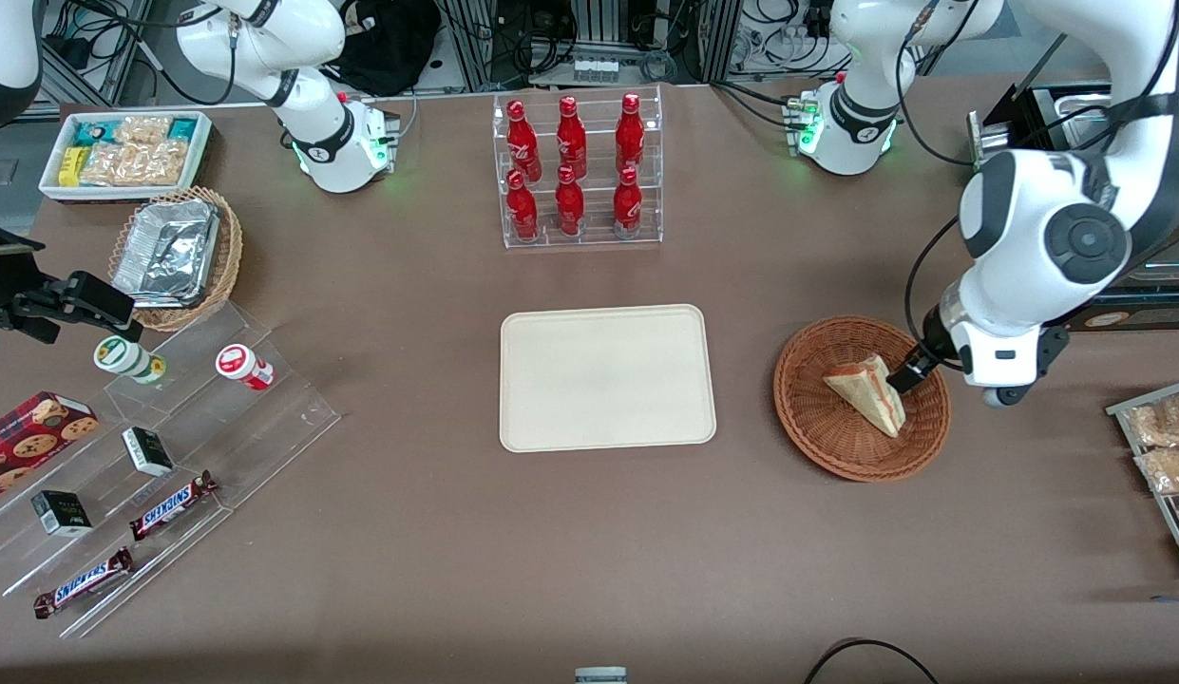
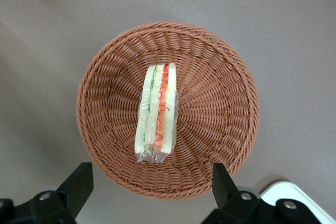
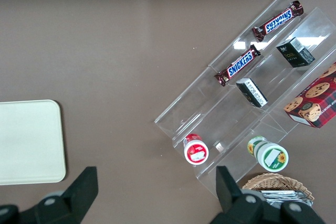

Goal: Place sandwich from basket to tray
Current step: 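Lower the left gripper and close it on the wrapped sandwich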

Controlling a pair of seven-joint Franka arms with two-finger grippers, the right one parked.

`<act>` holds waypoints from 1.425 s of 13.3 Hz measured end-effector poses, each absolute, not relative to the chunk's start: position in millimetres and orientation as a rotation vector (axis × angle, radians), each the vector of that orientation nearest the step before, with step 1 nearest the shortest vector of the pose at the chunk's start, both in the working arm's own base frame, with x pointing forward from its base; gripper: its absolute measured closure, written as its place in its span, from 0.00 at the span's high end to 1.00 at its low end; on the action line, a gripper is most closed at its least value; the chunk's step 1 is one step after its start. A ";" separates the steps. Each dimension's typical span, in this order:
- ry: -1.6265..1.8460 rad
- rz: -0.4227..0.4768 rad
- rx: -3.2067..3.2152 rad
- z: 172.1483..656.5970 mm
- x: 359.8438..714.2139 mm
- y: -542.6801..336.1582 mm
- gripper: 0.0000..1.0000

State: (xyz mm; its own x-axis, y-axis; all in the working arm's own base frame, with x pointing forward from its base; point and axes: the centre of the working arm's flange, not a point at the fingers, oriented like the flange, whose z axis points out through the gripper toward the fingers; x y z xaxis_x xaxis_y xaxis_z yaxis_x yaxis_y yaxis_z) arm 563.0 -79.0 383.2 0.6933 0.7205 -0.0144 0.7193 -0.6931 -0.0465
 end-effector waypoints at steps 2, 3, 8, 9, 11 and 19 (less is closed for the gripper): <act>-1.280 0.063 -2.824 356.6 555.7 -83.9 1.00; -1.307 0.077 -2.806 347.5 552.0 -84.3 1.00; -1.407 0.060 -2.769 313.7 538.8 -80.7 1.00; -1.407 0.067 -2.766 310.1 536.5 -80.3 1.00; -1.383 0.060 -2.764 304.8 534.8 -79.8 1.00; -1.389 0.021 -2.801 255.1 541.9 -81.3 1.00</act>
